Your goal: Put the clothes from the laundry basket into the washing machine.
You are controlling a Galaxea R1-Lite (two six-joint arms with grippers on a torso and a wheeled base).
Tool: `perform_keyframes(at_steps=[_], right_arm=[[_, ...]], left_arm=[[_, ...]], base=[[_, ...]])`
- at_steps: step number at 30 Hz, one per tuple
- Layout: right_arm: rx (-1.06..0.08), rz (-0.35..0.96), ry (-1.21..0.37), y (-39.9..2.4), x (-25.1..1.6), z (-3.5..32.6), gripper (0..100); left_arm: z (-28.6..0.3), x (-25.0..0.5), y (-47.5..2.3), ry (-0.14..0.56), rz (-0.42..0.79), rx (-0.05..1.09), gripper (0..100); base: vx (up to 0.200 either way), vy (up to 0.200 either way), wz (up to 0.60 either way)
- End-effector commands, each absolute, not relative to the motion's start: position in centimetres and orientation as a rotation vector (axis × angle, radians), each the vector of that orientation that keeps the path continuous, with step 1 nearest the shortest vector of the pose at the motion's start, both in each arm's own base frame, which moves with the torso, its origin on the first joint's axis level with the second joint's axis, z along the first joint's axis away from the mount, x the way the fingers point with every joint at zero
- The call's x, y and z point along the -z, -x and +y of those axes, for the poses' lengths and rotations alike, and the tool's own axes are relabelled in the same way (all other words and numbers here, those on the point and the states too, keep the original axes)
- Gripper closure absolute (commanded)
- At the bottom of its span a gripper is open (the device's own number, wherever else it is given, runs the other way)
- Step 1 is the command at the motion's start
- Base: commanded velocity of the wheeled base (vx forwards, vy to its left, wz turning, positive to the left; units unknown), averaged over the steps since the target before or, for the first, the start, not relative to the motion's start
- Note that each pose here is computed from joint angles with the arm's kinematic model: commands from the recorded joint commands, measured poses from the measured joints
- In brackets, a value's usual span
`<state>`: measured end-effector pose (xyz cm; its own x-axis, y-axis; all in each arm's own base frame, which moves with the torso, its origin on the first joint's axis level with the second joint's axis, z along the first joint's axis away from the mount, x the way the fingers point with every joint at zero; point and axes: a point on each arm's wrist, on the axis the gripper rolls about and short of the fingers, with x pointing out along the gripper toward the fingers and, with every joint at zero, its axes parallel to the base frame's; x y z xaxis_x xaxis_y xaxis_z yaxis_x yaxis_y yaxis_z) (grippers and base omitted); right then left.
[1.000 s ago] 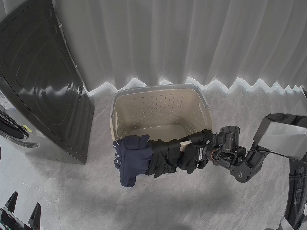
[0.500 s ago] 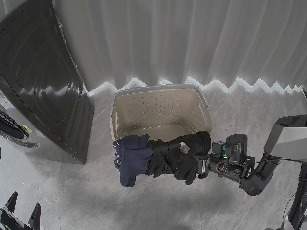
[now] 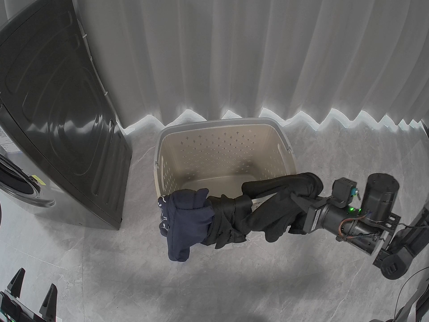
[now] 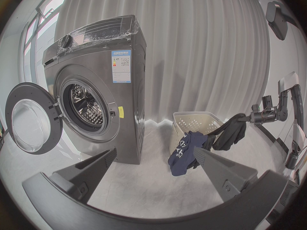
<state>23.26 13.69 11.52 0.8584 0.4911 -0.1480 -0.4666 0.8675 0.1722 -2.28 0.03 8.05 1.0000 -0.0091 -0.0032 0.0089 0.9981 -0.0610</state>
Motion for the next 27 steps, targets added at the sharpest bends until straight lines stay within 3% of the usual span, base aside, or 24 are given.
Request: perform_keyframes(at_steps=[1, 9, 15, 22, 27], right_arm=[[-0.533, 0.004, -0.174, -20.1, -16.4, 11.9, 100], [-0.607, -0.149, -0.154, -17.8, -19.9, 11.5, 100], [-0.623, -0.178, -0.158, -16.8, -20.9, 11.1, 100], [-0.631, -0.161, -0.155, -16.8, -20.5, 11.3, 100], [-0.632, -0.167, -0.158, -16.7, -20.7, 11.2, 100]], left_arm=[[0.0, -7.6, 2.2, 0.061, 0.009, 0.009, 0], [0.0, -7.6, 2.2, 0.057, 0.009, 0.009, 0], [0.0, -7.6, 2.2, 0.058, 0.009, 0.009, 0], [0.0, -7.6, 2.2, 0.06, 0.009, 0.009, 0], [0.0, -7.6, 2.2, 0.057, 0.009, 0.009, 0]], base=[[0.0, 0.0, 0.0], [0.0, 0.0, 0.0], [-0.2, 0.0, 0.0], [-0.2, 0.0, 0.0], [0.0, 0.0, 0.0]])
